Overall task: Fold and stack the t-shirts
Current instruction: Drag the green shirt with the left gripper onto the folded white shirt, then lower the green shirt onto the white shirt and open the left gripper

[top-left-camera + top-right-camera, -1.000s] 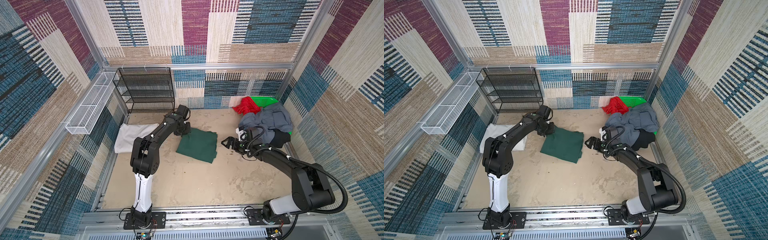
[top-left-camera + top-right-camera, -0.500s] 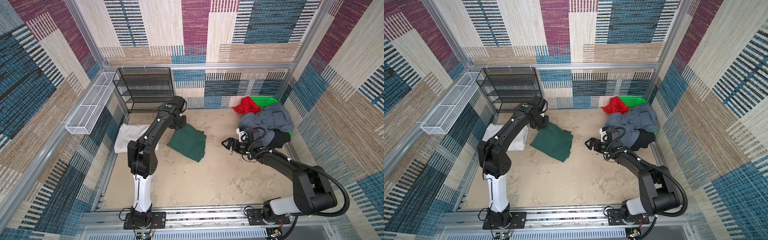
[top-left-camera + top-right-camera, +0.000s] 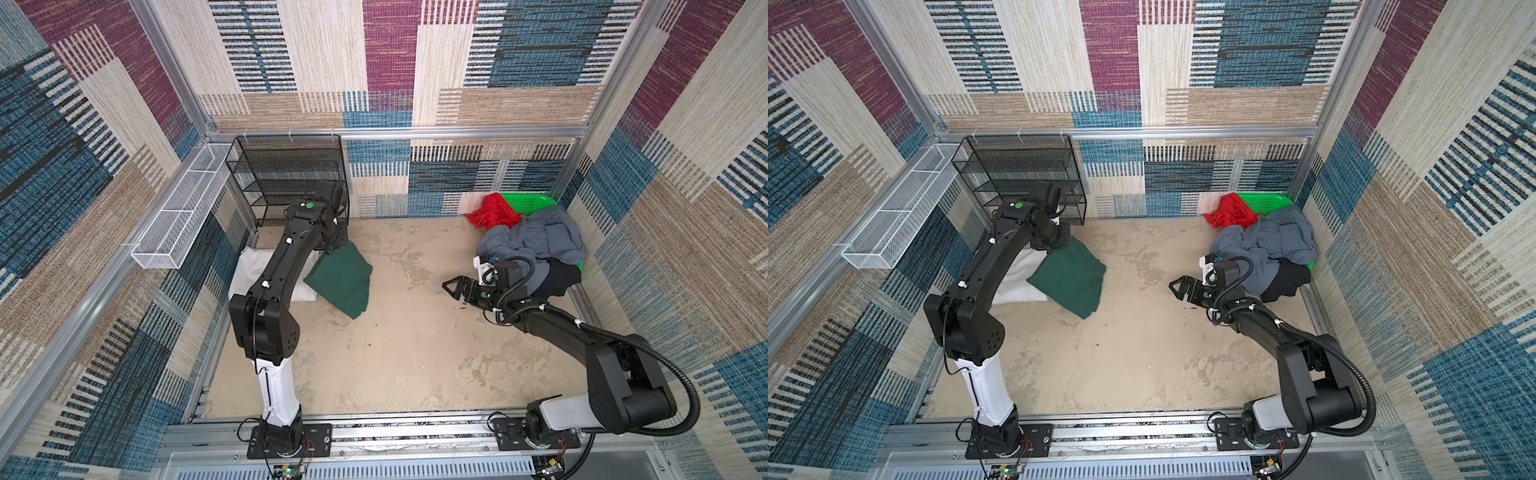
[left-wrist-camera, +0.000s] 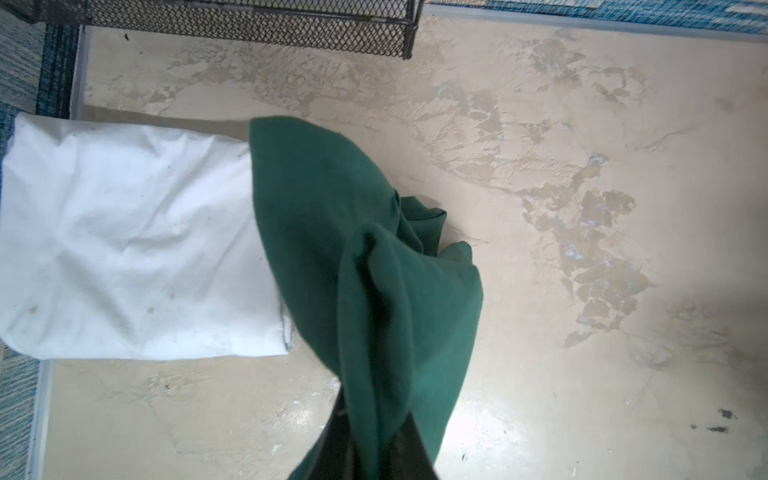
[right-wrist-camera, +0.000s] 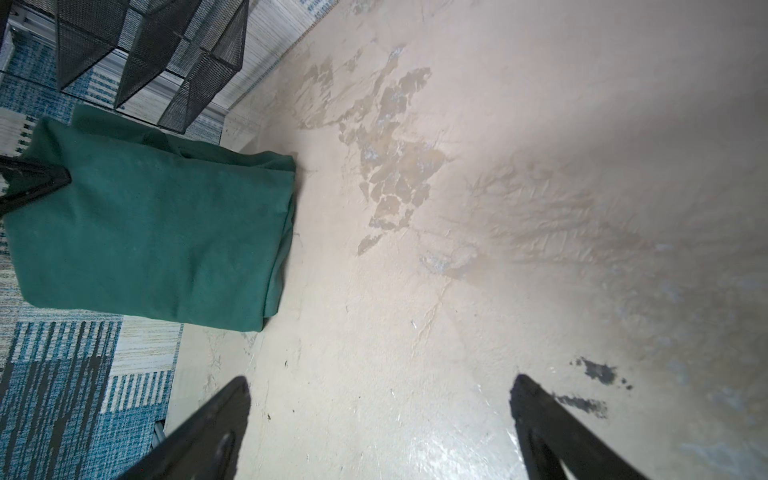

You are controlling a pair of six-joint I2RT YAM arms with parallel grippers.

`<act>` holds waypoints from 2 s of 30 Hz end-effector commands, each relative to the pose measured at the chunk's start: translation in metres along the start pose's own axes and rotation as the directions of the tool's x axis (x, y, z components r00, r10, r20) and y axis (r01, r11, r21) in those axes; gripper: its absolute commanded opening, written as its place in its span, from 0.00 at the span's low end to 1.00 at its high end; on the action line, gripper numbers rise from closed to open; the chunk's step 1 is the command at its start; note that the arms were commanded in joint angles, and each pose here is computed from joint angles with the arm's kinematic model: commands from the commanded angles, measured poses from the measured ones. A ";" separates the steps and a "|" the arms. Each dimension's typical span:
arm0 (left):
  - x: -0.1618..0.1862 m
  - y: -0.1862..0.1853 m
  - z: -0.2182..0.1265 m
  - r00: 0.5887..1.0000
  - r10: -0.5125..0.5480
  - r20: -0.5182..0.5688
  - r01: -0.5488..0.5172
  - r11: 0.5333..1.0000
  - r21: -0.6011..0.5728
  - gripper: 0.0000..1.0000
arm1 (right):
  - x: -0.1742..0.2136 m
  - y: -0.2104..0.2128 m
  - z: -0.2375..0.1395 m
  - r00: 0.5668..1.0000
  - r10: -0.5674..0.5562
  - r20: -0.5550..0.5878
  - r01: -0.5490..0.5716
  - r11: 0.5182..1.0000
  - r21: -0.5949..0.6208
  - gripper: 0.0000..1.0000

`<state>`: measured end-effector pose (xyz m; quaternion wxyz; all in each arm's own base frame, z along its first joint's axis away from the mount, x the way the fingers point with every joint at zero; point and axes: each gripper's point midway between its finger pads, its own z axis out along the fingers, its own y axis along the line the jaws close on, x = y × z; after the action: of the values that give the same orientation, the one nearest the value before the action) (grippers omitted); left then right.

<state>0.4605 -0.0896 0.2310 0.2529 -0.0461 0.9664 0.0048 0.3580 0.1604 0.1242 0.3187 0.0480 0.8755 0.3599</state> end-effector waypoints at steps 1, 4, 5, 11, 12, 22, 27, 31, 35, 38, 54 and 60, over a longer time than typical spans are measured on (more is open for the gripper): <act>-0.002 0.013 -0.009 1.000 0.026 0.007 -0.026 1.000 -0.017 0.00 | -0.008 0.002 -0.001 0.999 -0.033 0.035 0.033 0.999 0.001 0.99; -0.003 0.028 -0.008 1.000 0.018 0.003 -0.017 0.999 -0.041 0.00 | -0.006 0.000 0.001 0.999 -0.028 0.022 0.028 1.000 -0.001 0.99; -0.003 0.034 -0.007 1.000 0.010 0.000 -0.010 0.999 -0.051 0.00 | -0.005 0.000 0.002 1.000 -0.026 0.015 0.026 1.000 0.000 0.98; -0.009 0.058 -0.001 1.000 -0.018 0.009 0.019 0.998 -0.058 0.00 | -0.001 -0.004 0.006 1.000 -0.016 -0.002 0.016 1.000 0.001 0.98; -0.011 0.062 0.000 1.000 -0.018 0.013 0.018 0.998 -0.062 0.00 | -0.001 -0.004 0.006 1.000 -0.015 -0.005 0.015 1.000 0.003 0.98; -0.043 0.082 -0.011 0.996 -0.049 0.076 0.054 0.997 -0.057 0.00 | 0.001 -0.004 0.008 1.000 -0.007 -0.021 0.007 1.000 -0.004 0.99; -0.052 0.097 -0.020 0.992 -0.078 0.100 0.084 0.995 -0.055 0.00 | 0.001 -0.003 0.009 1.000 -0.005 -0.025 0.005 1.000 -0.012 0.99; -0.061 0.107 -0.030 0.985 -0.104 0.136 0.111 0.993 -0.042 0.00 | 0.003 -0.005 0.012 0.999 0.004 -0.034 -0.004 1.000 -0.010 0.99; -0.064 0.114 -0.034 0.983 -0.121 0.138 0.122 0.993 0.003 0.00 | 0.004 -0.003 0.013 0.999 0.007 -0.044 -0.008 1.000 -0.023 0.99; -0.064 0.121 -0.038 0.981 -0.129 0.147 0.129 0.992 0.009 0.00 | 0.003 -0.002 0.012 0.999 0.001 -0.039 -0.002 1.000 -0.022 0.99; -0.050 0.197 -0.003 0.971 -0.217 0.098 0.225 0.971 -0.082 0.00 | 0.002 -0.006 0.020 0.998 0.001 -0.058 -0.002 1.000 -0.014 0.99; -0.040 0.232 0.031 0.974 -0.224 0.043 0.228 0.949 -0.219 0.00 | 0.002 -0.008 0.022 0.998 0.001 -0.065 -0.002 1.000 -0.009 0.98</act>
<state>0.4831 0.1259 0.2216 0.2453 -0.1841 0.9510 0.0386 0.3683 0.1660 0.1017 0.2846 0.0452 0.8872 0.3603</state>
